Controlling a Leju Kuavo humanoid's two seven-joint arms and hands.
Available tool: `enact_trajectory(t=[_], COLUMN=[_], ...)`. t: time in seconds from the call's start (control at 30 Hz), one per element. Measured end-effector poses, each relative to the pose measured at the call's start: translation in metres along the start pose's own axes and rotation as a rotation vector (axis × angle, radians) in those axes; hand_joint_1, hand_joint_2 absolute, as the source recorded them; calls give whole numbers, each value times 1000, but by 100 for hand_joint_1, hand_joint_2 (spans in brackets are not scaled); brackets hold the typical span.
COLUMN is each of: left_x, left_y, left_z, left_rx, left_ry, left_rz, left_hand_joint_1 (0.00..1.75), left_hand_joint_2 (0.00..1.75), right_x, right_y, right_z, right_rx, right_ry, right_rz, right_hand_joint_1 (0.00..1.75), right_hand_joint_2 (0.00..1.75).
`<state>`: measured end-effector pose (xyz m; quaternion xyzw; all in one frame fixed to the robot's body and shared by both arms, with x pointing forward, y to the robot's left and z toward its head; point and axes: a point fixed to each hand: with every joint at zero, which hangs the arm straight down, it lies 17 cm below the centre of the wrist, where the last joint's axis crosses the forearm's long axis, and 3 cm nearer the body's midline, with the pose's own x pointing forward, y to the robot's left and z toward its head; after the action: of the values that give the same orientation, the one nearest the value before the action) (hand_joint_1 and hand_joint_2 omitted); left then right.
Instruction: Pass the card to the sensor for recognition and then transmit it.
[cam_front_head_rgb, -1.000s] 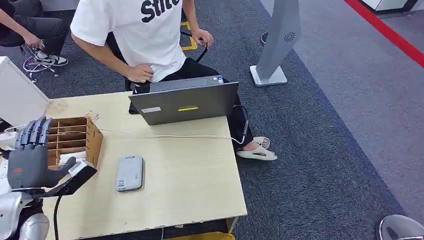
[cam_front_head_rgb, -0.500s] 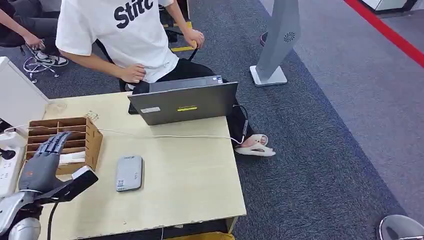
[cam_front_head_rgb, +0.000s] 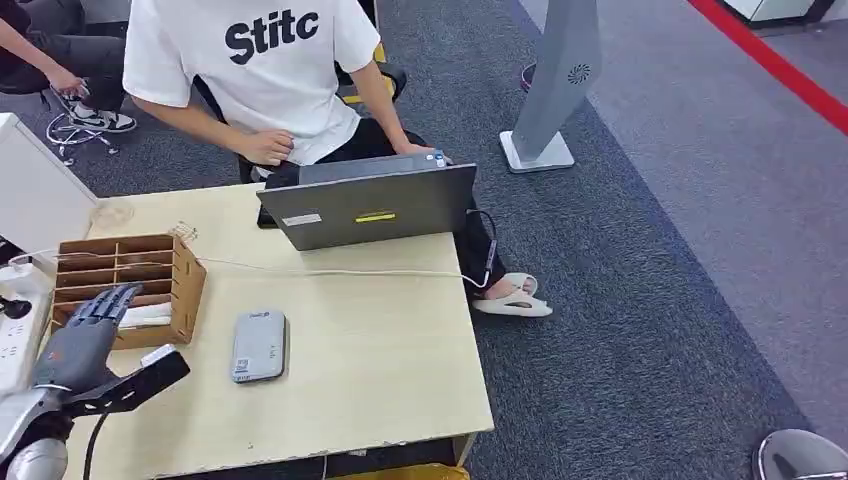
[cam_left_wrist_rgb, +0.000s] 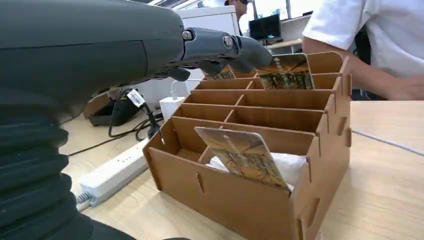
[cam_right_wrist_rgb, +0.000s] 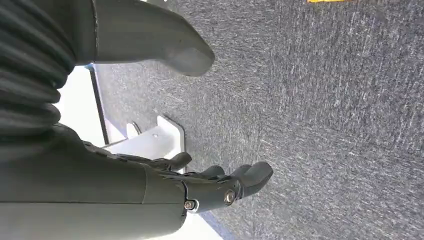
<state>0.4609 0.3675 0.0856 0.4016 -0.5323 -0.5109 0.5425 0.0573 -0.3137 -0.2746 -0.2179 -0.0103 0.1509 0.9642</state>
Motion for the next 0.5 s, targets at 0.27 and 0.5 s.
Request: enact_trajectory(t=[0.27,0.5], left_x=[-16,-13], left_y=[7,-15], left_z=[-6,-9], left_rx=[80,66], left_ry=[85,84], left_rz=[-164,-172], left_hand_joint_1=[14,175], left_hand_joint_2=[175,175], right_x=[0,1], right_y=[3,3], right_z=[1,2], right_rx=[3,0], right_ry=[1,-6], right_rz=[6,22], right_hand_joint_1=[0,0], right_hand_joint_2=[175,175])
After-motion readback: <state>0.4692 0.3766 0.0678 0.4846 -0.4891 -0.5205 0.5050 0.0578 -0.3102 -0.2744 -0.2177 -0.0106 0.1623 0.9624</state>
